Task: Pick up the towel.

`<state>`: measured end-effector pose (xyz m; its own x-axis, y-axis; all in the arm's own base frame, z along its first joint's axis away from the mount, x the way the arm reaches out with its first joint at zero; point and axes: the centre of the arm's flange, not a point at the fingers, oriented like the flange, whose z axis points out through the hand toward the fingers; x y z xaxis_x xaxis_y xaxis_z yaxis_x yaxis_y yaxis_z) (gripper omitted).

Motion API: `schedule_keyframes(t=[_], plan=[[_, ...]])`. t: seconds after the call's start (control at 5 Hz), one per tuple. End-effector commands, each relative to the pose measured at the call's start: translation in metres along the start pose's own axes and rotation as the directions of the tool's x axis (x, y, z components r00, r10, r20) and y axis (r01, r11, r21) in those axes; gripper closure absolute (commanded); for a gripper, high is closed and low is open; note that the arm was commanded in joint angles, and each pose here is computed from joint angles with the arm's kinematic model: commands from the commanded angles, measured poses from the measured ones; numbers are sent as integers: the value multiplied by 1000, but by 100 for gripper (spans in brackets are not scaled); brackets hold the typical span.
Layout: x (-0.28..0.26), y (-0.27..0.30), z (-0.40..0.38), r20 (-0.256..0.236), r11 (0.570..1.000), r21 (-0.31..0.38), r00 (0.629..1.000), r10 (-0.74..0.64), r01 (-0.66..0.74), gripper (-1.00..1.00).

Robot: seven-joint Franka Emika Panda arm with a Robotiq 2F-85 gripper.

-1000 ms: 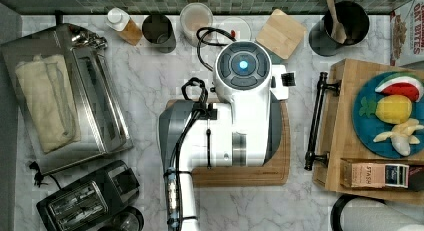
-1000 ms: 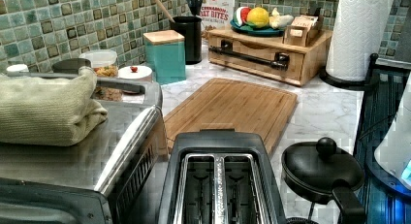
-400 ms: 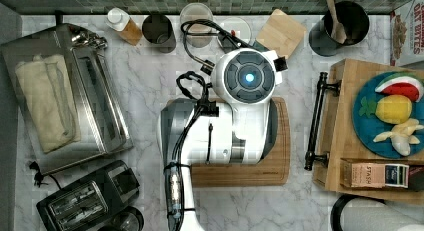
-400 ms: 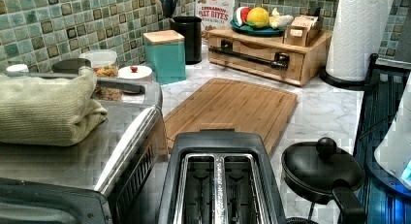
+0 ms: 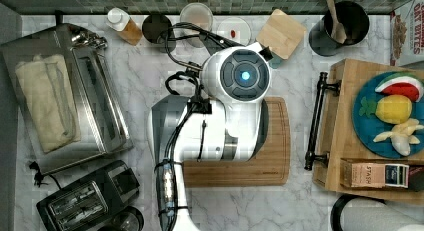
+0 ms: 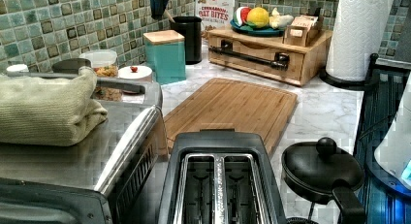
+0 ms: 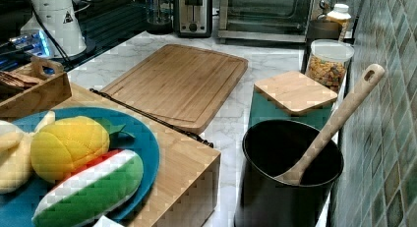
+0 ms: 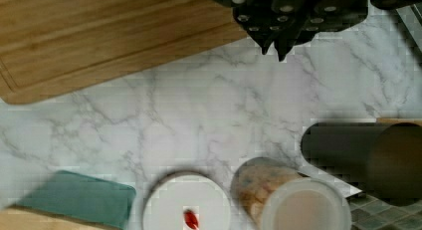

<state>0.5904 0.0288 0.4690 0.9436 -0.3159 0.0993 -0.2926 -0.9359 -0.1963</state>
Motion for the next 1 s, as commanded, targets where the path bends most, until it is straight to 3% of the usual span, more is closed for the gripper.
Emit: schedule_keyframes(t=[0.2,0.6,1.0], plan=[[-16,-94,-56,-77,927,207,950,-304,314,-100],[-21,-105,-53,-93,813,361,885,-457,458,-100],[-29,-143,-47,-84,646,504,777,-624,573,-100]])
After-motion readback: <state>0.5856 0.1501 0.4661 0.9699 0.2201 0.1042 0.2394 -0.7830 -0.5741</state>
